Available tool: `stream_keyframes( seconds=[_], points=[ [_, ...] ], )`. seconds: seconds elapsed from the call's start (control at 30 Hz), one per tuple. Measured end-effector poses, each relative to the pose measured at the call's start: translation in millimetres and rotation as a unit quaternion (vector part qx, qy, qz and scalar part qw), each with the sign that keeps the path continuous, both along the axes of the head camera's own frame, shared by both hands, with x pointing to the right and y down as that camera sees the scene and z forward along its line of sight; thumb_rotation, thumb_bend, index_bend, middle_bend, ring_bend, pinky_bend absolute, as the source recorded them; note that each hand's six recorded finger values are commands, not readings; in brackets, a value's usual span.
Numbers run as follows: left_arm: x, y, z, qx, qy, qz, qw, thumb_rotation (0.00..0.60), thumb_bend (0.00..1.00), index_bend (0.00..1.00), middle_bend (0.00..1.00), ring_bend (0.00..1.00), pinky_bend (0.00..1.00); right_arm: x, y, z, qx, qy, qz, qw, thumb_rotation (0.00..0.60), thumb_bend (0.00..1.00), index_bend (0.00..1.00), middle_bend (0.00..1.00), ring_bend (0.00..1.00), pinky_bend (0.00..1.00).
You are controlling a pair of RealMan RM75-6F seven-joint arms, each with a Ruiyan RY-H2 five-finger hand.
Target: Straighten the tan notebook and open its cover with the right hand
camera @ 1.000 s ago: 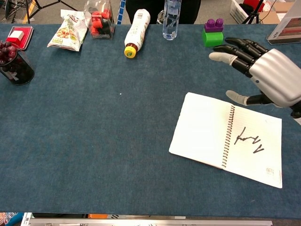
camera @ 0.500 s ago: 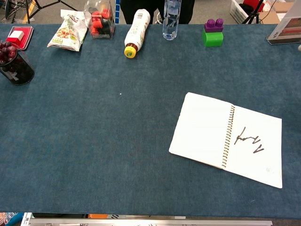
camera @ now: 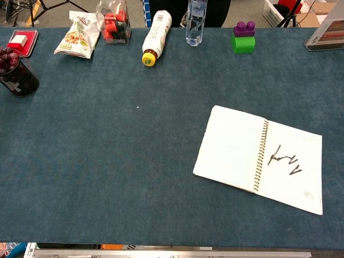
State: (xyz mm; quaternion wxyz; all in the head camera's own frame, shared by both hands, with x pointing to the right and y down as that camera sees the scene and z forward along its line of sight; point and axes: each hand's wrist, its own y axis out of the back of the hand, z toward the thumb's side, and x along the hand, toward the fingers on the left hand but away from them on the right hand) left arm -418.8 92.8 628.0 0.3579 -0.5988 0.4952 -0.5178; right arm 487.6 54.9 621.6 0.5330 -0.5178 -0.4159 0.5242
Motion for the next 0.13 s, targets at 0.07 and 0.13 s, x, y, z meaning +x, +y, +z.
stream_keyframes(
  seconds=[0.07,0.13],
  points=[
    [0.4,0.0,2.7,-0.002,-0.002,0.002,1.0,0.6,0.17,0.43,0.41,0.45,0.48,3.4,-1.2,-2.8,0.004,-0.005,0.003,1.0,0.6,0.25,0.29,0.15,0.02,0.13],
    [0.6,0.8,5.5,-0.007,-0.004,0.004,1.0,0.6,0.17,0.43,0.4,0.45,0.48,6.8,-2.4,-3.9,0.004,-0.01,0.008,0.9999,0.6,0.25,0.29,0.15,0.02,0.13]
  ],
)
